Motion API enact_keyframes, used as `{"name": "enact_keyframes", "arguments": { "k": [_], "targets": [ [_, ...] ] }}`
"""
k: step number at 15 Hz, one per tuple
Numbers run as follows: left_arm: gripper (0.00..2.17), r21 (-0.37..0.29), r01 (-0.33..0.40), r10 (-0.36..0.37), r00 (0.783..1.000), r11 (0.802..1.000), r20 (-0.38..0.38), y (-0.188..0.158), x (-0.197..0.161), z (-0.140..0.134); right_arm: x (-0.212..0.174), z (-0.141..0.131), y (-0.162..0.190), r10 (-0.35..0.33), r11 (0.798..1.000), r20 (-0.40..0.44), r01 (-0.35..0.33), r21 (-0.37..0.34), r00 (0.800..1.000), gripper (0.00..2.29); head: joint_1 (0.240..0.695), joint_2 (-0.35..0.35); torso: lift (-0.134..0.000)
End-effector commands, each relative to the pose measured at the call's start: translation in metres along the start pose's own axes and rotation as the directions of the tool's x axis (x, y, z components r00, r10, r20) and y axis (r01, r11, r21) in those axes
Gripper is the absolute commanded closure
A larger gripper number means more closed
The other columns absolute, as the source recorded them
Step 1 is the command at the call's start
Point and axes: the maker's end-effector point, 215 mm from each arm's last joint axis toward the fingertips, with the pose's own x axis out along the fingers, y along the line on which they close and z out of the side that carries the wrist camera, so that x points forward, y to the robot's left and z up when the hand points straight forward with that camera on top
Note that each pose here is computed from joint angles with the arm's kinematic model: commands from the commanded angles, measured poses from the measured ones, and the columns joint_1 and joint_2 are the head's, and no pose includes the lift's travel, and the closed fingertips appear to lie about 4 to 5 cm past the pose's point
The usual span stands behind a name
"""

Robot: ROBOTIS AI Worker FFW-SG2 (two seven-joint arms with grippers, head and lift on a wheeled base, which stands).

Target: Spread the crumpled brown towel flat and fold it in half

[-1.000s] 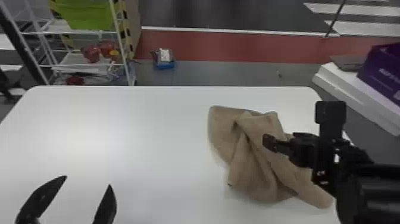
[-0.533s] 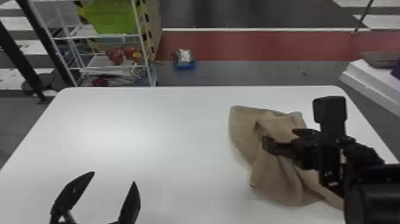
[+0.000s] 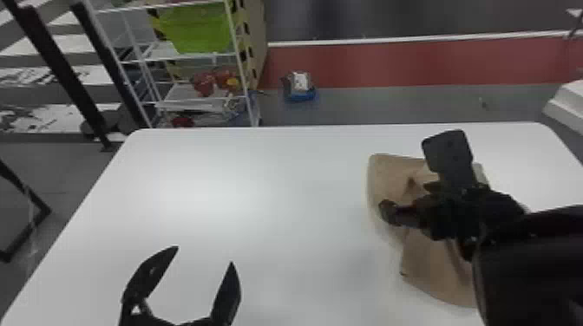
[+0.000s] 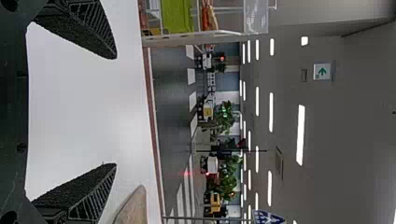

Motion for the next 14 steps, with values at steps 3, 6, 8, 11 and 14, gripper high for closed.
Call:
{"name": "enact_keyframes", "arguments": {
  "k": [3, 6, 8, 11, 14],
  "targets": [
    [0.05, -0.001, -0.001, 0.001, 1.000, 1.000, 0.002, 0.000, 0.000, 0.001, 0.009, -0.015, 0.004, -0.019, 0.999, -0.065, 0.017, -0.033, 0.998, 0.21, 0.695, 0.146, -0.134],
    [0.05, -0.003, 0.001, -0.001, 1.000, 1.000, 0.000, -0.001, 0.000, 0.000, 0.014, -0.024, 0.004, -0.022, 0.999, -0.096, 0.018, -0.039, 0.995, 0.21, 0.695, 0.144, -0.134],
    [0.05, -0.002, 0.003, -0.003, 1.000, 1.000, 0.003, -0.001, 0.000, 0.001, 0.019, -0.029, 0.012, -0.011, 0.999, -0.112, 0.005, -0.051, 0.994, 0.21, 0.695, 0.143, -0.134],
    [0.05, -0.002, 0.002, -0.002, 1.000, 1.000, 0.000, -0.001, 0.000, 0.000, 0.026, -0.031, 0.025, -0.001, 0.997, -0.127, -0.010, -0.082, 0.992, 0.21, 0.695, 0.151, -0.134],
    [0.05, 0.001, 0.000, 0.000, 1.000, 1.000, -0.001, 0.001, 0.000, 0.000, 0.028, -0.034, 0.026, -0.012, 0.995, -0.139, -0.002, -0.103, 0.990, 0.35, 0.695, 0.164, -0.134]
  ]
}}
